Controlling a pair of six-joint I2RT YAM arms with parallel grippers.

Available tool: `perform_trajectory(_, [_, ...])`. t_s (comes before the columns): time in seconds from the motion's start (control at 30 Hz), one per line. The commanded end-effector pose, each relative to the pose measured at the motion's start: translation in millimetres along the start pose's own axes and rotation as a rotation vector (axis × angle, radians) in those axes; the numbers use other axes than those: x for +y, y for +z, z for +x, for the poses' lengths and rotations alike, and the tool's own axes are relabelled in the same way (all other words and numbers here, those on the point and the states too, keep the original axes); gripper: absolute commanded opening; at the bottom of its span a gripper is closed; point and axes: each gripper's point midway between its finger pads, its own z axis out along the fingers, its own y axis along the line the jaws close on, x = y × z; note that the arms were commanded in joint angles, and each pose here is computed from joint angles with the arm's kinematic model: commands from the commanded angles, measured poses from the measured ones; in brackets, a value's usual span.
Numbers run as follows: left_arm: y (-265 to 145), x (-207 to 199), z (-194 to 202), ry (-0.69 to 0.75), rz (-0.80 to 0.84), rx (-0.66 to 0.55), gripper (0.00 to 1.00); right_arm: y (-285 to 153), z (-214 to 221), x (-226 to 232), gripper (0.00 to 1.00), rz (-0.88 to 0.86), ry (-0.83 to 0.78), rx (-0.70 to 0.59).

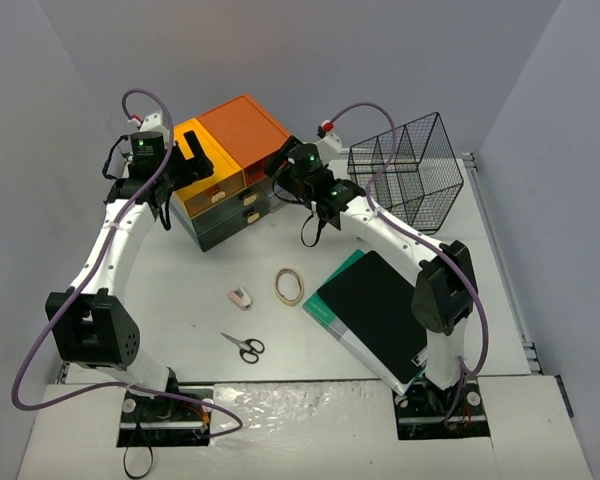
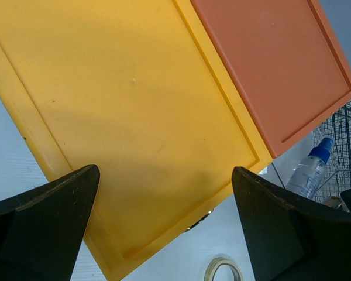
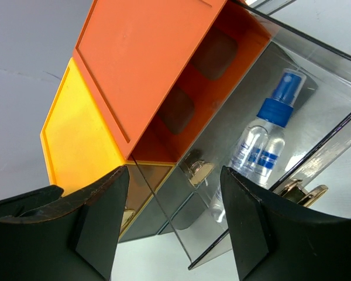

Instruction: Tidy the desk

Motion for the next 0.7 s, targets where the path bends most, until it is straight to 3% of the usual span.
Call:
perform_trajectory(0.0, [2,35,29,-0.021,-0.125,0.108,0.97,-46,-54,39,0.6,-0.068,0.007,-0.144])
perform_trajectory(0.23, [5,37,32,-0.024,-0.127,0.113,0.97,-97,-86,19,0.59,-0.012,-0.011,-0.25])
perform_trajectory(0.5, [6,37,33,-0.029,-0.126,0.115,0.97,-98,-59,-32,0.56,0.089,-0.044,-0.205])
perform_trajectory(0.67, [6,37,33,-0.028,-0.127,0.113,0.97,-84,-32,-60,0.34,0.156,-0.047,-0.152])
